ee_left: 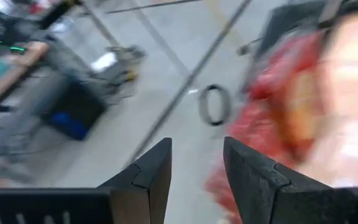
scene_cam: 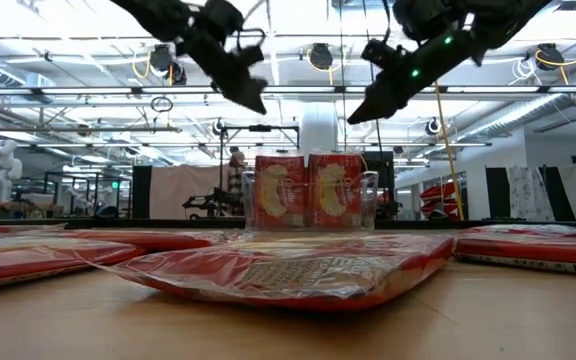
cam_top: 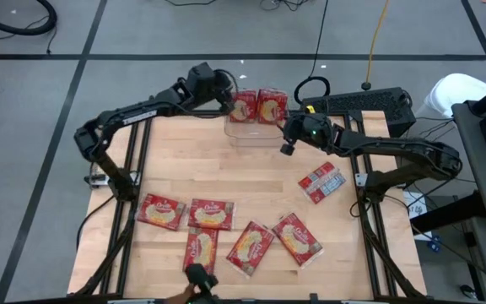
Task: Sort popcorn bags into baskets
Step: Put the red popcorn bag into the transparent bin
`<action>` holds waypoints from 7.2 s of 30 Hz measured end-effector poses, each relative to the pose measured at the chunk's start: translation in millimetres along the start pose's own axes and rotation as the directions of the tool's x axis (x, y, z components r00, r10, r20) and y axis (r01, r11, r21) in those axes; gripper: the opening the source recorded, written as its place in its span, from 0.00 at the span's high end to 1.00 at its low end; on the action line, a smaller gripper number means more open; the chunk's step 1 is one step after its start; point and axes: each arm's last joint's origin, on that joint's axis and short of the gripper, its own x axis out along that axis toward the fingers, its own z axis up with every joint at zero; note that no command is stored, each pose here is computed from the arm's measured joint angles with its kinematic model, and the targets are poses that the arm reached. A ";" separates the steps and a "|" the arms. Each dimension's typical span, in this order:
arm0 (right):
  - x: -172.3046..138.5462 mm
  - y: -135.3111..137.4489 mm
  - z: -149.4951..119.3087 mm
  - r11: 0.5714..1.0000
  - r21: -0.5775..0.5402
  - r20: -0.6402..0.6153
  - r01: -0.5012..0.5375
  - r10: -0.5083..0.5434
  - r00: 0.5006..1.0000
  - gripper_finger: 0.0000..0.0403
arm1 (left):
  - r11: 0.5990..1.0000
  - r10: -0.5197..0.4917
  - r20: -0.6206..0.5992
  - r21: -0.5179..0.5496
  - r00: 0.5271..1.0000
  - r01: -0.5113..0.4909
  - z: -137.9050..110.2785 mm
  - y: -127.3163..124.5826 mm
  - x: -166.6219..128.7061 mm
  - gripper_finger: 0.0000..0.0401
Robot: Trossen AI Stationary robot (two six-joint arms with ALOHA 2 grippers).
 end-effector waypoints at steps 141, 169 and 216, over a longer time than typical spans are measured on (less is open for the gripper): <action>-136.4 161.1 -68.7 0.930 0.123 -0.451 -0.345 0.362 0.815 0.97 | 0.739 -0.590 0.164 0.504 0.791 0.447 -56.9 -343.4 -22.9 0.43; -150.0 167.4 -140.1 0.959 0.258 -0.652 -0.116 0.262 0.711 0.43 | 0.748 -0.589 0.162 0.480 0.792 0.459 -57.0 -343.1 -22.5 0.43; -117.8 190.0 -89.3 0.843 0.330 -0.096 -0.424 0.477 0.874 1.00 | 0.818 -0.364 0.034 0.489 0.931 0.302 -43.4 -319.0 -50.8 0.43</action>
